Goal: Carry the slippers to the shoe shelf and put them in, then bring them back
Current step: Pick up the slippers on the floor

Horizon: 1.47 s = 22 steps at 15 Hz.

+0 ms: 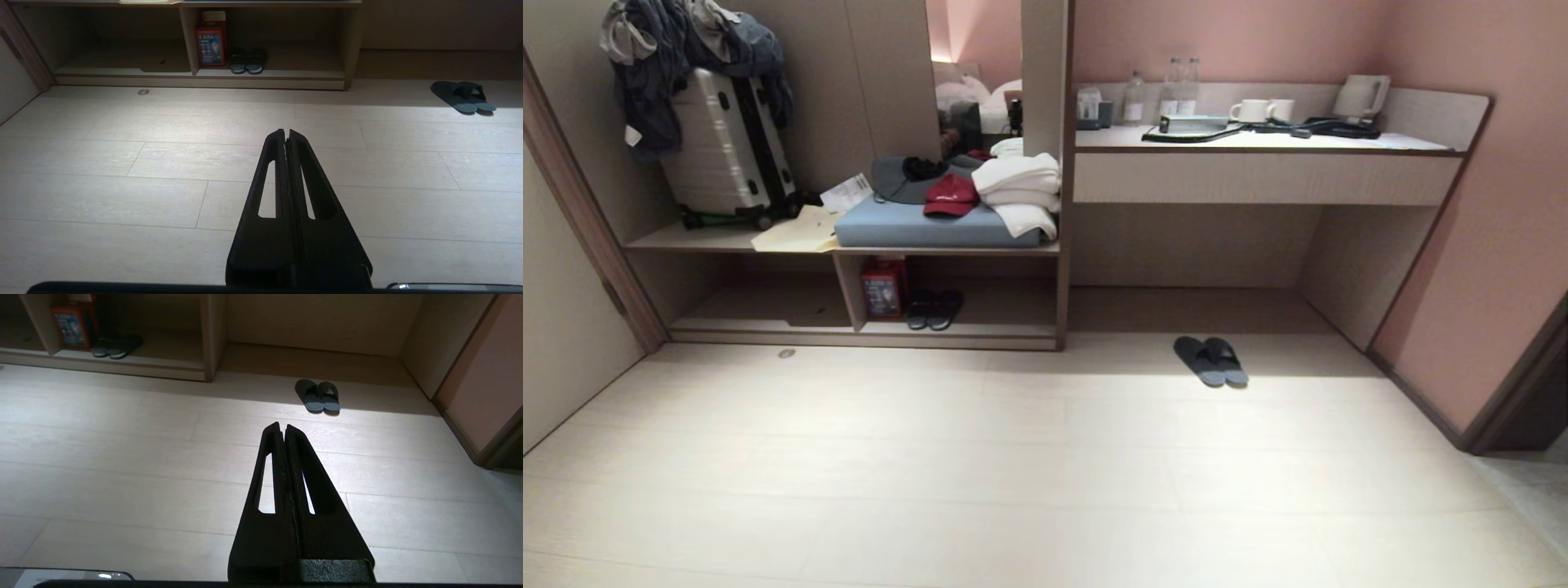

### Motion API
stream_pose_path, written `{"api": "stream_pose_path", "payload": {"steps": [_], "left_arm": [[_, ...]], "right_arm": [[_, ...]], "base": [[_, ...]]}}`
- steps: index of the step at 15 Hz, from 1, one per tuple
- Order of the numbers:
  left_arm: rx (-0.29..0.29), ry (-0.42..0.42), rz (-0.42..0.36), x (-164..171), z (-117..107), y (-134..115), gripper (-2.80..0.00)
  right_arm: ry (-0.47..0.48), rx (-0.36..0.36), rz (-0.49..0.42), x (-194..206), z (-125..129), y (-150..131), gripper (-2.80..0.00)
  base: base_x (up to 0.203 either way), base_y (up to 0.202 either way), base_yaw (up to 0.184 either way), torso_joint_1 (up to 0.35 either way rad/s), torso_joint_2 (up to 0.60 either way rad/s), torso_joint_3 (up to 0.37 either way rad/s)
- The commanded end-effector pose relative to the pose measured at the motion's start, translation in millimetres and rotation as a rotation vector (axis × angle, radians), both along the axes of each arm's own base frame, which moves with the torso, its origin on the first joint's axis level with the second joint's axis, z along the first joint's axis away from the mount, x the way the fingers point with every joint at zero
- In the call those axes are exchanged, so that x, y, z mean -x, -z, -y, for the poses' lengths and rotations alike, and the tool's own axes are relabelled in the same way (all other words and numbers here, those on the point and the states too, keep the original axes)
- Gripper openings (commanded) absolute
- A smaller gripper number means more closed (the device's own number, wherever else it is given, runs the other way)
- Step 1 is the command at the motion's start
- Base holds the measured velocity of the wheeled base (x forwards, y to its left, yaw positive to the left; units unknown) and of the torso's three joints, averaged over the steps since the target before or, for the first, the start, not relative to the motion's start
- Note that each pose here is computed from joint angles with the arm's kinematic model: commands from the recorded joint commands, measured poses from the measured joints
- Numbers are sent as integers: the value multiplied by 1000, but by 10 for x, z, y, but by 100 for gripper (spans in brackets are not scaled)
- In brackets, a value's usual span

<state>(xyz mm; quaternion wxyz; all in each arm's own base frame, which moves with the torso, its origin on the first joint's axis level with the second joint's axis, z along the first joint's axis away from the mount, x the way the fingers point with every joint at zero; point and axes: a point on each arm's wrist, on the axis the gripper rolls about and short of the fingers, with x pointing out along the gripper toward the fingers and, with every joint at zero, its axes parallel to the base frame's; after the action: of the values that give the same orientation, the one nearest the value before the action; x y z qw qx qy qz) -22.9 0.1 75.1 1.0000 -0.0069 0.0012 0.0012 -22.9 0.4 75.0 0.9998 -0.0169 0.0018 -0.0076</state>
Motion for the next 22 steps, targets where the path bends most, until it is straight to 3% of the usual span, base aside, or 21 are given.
{"api": "stream_pose_path", "payload": {"steps": [1, 22], "left_arm": [[0, -1, -1, -1, 0, 0, -280], [-3, -2, -2, -2, 0, -1, -280]], "right_arm": [[0, 0, -1, -1, 0, 0, -280], [-3, -18, 1, -1, -1, 2, -280]], "base": [[196, 0, -2, 2, -1, 4], [195, 0, -1, 2, 3, 3]]}}
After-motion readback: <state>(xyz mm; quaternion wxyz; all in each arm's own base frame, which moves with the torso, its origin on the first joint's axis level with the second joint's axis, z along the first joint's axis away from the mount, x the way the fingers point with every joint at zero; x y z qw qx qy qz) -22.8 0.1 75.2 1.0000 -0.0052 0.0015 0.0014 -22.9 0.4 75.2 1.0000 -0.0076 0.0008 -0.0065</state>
